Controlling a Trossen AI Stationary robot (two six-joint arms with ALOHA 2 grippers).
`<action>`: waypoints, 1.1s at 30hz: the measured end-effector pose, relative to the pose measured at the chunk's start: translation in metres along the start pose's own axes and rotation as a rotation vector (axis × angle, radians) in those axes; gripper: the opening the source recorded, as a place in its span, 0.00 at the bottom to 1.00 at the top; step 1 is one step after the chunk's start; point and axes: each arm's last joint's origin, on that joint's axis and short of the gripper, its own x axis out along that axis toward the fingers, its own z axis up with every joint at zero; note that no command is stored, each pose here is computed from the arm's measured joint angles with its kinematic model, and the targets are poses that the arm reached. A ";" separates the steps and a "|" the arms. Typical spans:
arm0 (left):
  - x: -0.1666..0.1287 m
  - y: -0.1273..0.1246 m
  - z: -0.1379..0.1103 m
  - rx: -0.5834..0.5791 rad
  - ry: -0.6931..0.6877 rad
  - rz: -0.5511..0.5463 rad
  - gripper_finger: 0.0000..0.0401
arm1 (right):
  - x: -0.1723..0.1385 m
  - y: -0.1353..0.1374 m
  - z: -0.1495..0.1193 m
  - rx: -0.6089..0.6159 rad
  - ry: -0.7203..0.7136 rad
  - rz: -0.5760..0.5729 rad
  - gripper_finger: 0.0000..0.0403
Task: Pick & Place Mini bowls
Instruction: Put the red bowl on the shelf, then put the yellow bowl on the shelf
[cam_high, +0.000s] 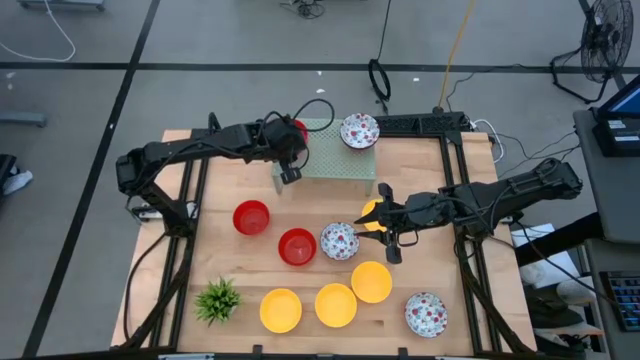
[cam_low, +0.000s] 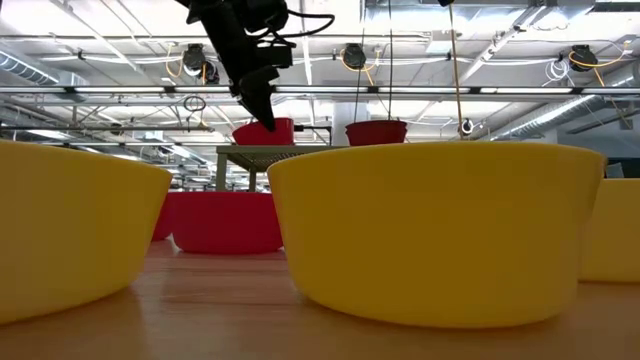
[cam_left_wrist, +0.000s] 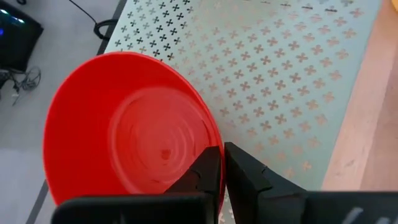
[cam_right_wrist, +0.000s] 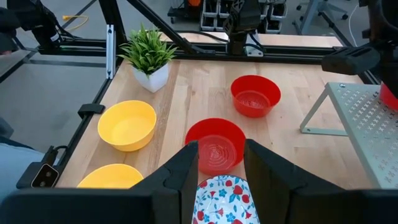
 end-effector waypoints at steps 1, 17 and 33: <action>0.000 0.000 0.000 0.000 0.000 0.000 0.04 | 0.000 0.000 0.000 0.000 0.000 0.000 0.28; 0.000 0.001 0.001 -0.005 -0.003 0.047 0.21 | 0.000 0.000 0.000 0.000 0.000 0.000 0.28; -0.078 -0.010 0.007 -0.147 -0.294 -0.193 0.22 | -0.002 -0.003 -0.019 0.138 0.194 -0.039 0.28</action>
